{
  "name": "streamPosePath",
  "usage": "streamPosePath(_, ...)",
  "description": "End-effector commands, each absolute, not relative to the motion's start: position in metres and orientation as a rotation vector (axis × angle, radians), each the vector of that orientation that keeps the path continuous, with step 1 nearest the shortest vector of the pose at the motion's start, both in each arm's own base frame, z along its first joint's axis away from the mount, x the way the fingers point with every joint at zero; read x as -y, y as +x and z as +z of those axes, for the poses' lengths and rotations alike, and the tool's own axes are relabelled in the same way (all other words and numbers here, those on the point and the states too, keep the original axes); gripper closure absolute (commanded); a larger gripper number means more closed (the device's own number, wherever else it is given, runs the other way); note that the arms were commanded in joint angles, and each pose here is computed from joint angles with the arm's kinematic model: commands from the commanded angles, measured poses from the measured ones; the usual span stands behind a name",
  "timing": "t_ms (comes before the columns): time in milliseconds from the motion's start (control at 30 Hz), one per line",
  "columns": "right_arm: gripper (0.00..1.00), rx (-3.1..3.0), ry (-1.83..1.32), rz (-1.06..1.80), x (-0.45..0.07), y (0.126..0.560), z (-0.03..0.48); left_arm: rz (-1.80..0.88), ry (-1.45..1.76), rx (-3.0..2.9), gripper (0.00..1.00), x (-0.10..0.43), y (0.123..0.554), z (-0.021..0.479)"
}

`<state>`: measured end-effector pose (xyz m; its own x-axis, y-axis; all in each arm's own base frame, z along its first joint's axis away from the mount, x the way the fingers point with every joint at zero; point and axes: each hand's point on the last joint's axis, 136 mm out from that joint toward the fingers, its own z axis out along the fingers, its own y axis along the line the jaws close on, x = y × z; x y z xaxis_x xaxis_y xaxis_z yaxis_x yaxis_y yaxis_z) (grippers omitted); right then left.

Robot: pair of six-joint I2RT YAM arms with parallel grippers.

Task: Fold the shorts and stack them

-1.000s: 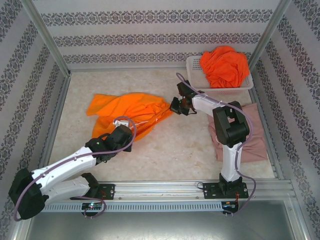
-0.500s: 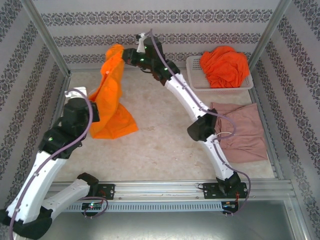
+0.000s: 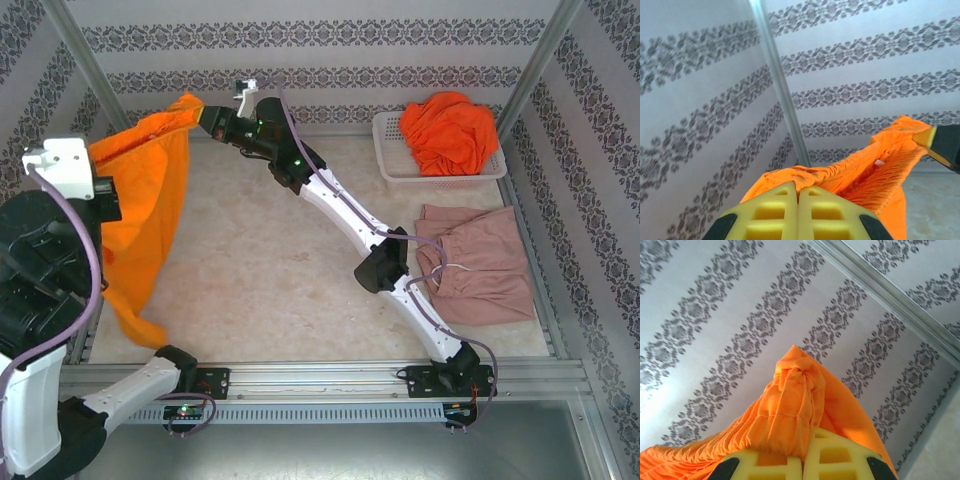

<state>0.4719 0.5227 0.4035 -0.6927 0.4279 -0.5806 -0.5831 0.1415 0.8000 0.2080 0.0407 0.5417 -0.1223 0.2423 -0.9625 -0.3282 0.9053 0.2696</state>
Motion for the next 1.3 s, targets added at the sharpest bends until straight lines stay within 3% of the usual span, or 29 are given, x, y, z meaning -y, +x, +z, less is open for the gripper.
streamPosePath(0, 1.0, -1.527, -0.017, 1.607, -0.461, 0.519, 0.439, 0.455, 0.019, -1.581, 1.0, -0.024, 0.224, 0.562)
streamPosePath(233, 1.0, -1.572, -0.085, 1.558, -0.408, 0.546, 0.439, 0.08, 0.152, -1.59, 1.0, 0.051, 0.258, 0.527)
streamPosePath(400, 1.0, -1.746, -0.108, 1.509, -0.377, 0.573, 0.386, -0.065, 0.302, -1.663, 1.0, 0.132, 0.27, 0.447)
streamPosePath(633, 1.0, -2.014, -0.092, 1.313, -0.323, 0.597, 0.297, -0.246, 0.507, -1.688, 1.0, 0.272, 0.25, 0.357)
streamPosePath(900, 0.93, -2.149, -0.023, 1.031, -0.255, 0.599, 0.245, -0.557, 0.592, -1.822, 0.98, 0.389, 0.241, 0.278)
streamPosePath(967, 0.89, -2.181, -0.02, 0.951, -0.245, 0.598, 0.233, -0.581, 0.628, -1.858, 0.9, 0.407, 0.24, 0.261)
streamPosePath(1067, 0.78, -2.208, 0.02, 0.843, -0.227, 0.601, 0.224, -0.626, 0.674, -1.876, 0.68, 0.424, 0.237, 0.25)
streamPosePath(1200, 0.46, -2.178, 0.098, 0.752, -0.196, 0.6, 0.247, -0.635, 0.614, -1.844, 0.2, 0.399, 0.244, 0.282)
streamPosePath(1267, 0.37, -2.142, 0.089, 0.728, -0.189, 0.593, 0.272, -0.635, 0.548, -1.846, 0.13, 0.369, 0.252, 0.3)
